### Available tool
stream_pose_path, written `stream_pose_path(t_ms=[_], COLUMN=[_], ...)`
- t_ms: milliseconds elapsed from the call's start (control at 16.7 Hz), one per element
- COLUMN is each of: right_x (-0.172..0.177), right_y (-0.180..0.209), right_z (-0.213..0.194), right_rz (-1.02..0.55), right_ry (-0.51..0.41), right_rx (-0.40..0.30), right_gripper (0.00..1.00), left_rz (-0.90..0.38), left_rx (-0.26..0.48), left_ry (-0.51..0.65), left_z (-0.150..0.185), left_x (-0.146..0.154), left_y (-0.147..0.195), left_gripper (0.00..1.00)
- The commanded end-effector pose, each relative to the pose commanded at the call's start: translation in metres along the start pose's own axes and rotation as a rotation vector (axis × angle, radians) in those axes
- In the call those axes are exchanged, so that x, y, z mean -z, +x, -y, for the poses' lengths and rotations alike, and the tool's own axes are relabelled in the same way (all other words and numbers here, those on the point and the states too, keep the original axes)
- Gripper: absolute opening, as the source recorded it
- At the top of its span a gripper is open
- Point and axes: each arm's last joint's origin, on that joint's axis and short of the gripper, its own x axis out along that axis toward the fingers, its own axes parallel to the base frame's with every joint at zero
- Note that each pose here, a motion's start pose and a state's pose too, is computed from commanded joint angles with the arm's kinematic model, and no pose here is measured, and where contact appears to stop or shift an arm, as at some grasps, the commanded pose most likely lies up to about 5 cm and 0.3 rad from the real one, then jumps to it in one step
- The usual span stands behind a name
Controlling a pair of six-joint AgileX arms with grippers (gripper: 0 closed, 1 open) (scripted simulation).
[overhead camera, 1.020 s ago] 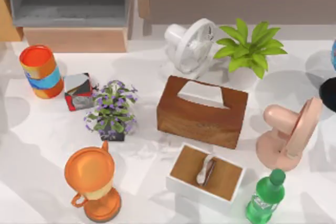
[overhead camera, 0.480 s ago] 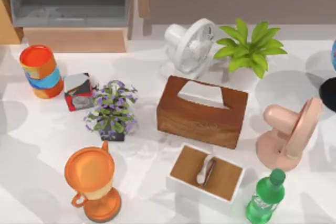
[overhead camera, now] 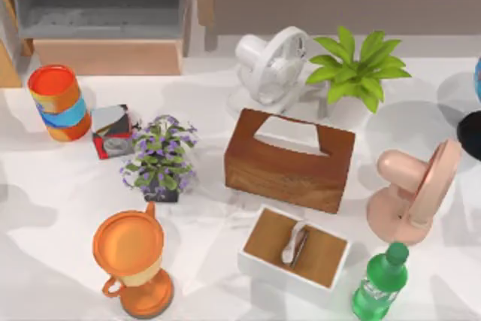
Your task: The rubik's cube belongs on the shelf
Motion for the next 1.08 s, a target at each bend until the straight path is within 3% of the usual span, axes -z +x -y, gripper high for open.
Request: stream_pose_path(t_ms=[240,840,1080], right_x=[0.0,0.0,0.0], right_y=[0.0,0.0,0.0], right_z=[0.0,0.0,0.0], right_rz=[0.0,0.0,0.0], right_ry=[0.0,0.0,0.0], right_rx=[0.0,0.0,0.0], right_gripper=[1.0,1.0,1.0], left_rz=[0.004,0.003,0.007], left_rx=[0.002,0.008,0.006], left_ry=[0.0,-0.004,-0.002], left_z=[0.001,0.004,0.003], left_x=[-0.001,-0.002,-0.002], left_y=[0.001,-0.059,-0.06], left_gripper=[0.0,0.0,0.0])
